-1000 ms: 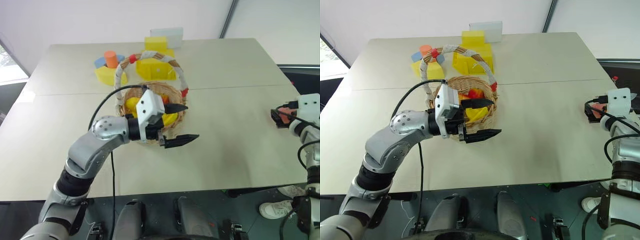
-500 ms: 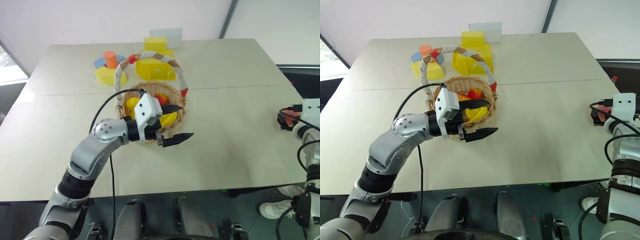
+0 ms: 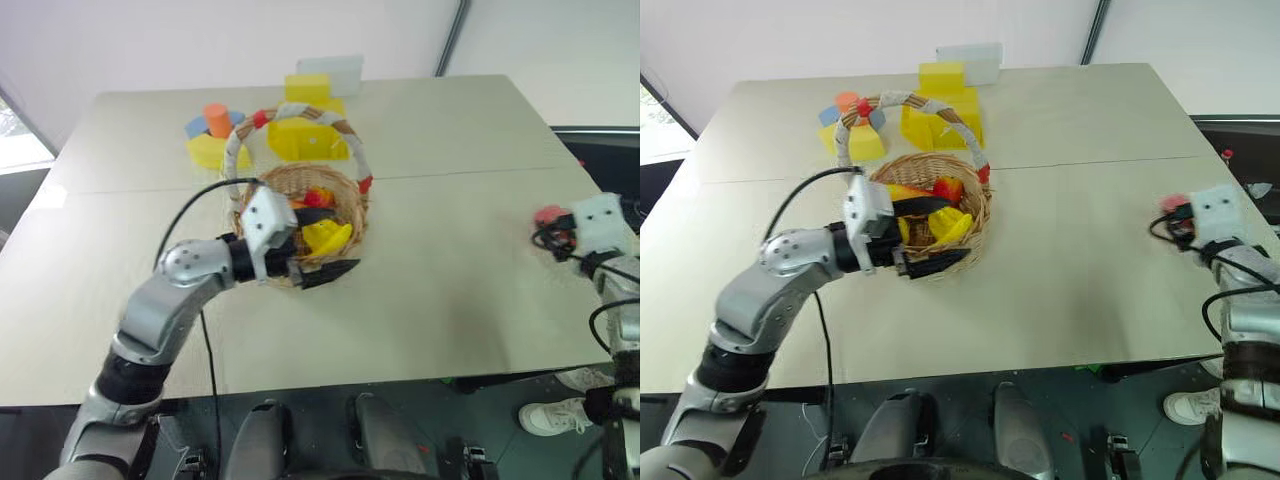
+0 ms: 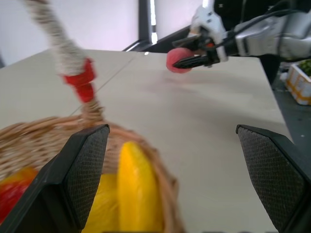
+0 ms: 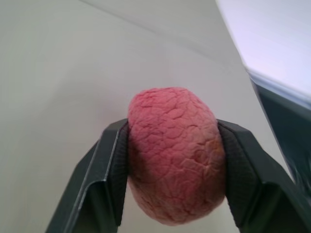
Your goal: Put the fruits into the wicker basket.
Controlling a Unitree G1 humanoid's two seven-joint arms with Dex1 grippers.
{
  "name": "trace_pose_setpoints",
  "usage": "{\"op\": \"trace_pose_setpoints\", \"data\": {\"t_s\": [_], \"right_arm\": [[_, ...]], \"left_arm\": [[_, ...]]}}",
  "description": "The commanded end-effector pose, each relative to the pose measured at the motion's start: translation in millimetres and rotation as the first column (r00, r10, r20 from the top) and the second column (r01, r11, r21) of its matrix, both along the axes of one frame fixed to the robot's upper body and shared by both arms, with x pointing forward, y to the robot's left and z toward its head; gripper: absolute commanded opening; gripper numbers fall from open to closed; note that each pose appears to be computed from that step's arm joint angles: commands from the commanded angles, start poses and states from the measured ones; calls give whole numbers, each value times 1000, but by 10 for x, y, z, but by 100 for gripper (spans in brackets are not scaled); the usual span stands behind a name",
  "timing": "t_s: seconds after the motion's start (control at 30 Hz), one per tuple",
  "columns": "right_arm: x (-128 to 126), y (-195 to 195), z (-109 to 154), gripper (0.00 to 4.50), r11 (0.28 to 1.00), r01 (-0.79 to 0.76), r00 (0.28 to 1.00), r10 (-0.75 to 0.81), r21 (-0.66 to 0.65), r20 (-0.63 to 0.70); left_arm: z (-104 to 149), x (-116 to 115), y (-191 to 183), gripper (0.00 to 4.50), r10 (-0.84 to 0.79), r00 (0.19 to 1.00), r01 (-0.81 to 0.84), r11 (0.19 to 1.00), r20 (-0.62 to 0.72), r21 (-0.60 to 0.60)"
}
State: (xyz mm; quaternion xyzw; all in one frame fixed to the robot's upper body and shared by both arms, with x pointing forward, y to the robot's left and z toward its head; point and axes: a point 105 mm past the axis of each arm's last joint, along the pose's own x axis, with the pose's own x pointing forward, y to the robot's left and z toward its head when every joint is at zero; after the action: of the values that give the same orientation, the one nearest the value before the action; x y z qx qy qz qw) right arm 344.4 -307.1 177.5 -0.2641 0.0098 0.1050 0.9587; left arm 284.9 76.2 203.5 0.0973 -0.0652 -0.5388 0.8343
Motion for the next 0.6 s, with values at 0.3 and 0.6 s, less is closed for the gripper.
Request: {"op": "trace_pose_setpoints", "data": {"t_s": [0.3, 0.6], "right_arm": [[-879, 2053, 798, 206, 553, -815, 569, 820, 171, 59], [-303, 2608, 650, 206, 683, -729, 685, 725, 50, 73]], "left_arm": [[158, -96, 727, 450, 166, 986, -166, 986, 20, 12], [119, -129, 764, 450, 200, 980, -200, 979, 13, 23]]}}
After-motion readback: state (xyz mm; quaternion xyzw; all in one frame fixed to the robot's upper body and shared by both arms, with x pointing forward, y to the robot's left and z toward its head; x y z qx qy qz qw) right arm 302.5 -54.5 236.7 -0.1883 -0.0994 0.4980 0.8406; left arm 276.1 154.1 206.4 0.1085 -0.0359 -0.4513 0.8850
